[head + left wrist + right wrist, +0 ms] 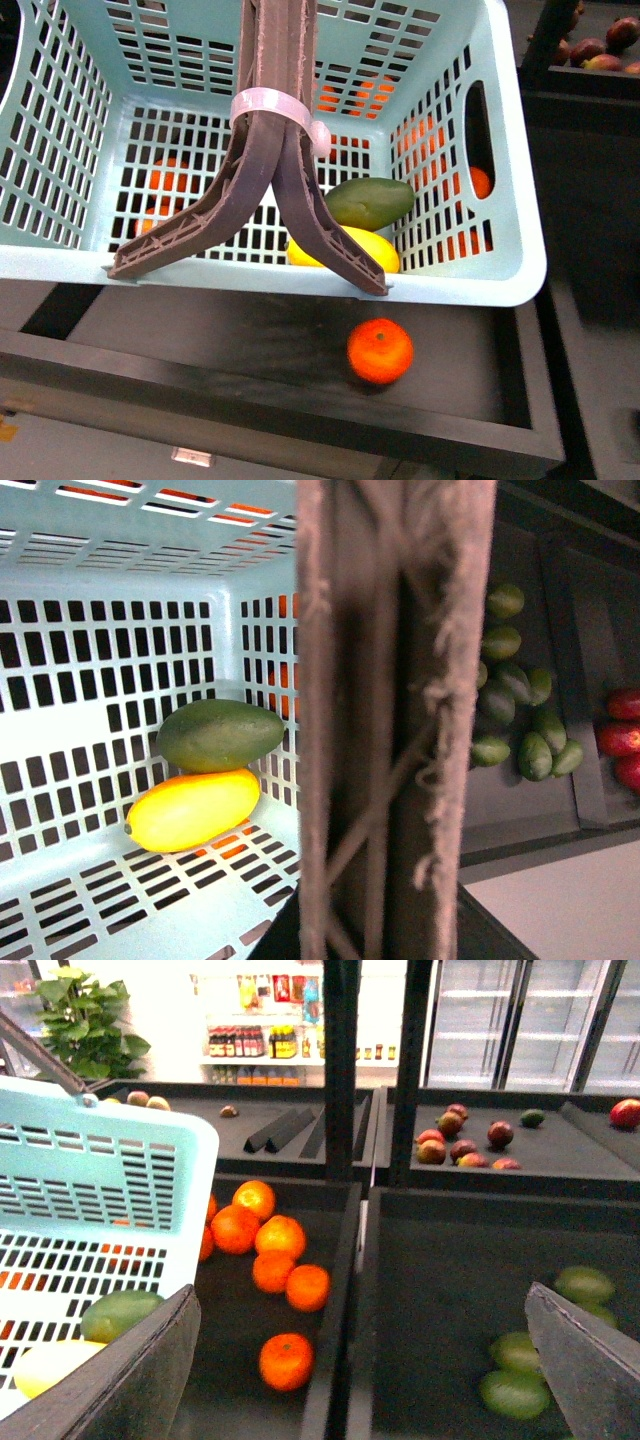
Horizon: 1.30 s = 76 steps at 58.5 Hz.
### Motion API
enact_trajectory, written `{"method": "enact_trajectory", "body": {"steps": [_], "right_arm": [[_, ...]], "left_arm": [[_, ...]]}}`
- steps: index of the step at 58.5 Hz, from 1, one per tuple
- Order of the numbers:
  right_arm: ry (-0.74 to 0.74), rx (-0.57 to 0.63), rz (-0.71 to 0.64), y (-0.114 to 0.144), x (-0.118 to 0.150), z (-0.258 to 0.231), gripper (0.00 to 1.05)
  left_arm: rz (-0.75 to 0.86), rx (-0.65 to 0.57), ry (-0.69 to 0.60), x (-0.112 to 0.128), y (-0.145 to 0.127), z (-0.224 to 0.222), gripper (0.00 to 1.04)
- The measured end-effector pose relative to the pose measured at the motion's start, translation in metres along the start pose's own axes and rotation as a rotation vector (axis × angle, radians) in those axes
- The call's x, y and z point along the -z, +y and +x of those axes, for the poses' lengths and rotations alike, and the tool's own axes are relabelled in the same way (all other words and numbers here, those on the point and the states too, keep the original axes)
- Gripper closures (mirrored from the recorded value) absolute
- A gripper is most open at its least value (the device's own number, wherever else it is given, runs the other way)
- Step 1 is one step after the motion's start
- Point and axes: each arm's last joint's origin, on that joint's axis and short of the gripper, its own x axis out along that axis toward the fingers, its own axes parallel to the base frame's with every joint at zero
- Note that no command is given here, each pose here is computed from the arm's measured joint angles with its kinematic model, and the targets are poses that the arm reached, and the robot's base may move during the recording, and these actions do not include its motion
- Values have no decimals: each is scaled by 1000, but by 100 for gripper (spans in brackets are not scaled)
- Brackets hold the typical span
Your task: Pick mango and avocado into basket
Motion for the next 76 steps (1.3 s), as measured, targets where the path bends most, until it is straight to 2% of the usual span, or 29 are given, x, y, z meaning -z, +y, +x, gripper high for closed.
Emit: {"method": "enact_trajectory", "body": {"steps": [49, 62, 76], "right_arm": [[1, 0, 0, 0, 0, 0, 8], [1, -3, 0, 0, 0, 0, 8], [1, 0, 0, 0, 0, 0, 8]], "left_arm": [[-3, -4, 1, 0, 1, 1, 99], [-10, -56, -27, -4, 10, -1, 99], [0, -30, -12, -2, 5, 0, 99]]}}
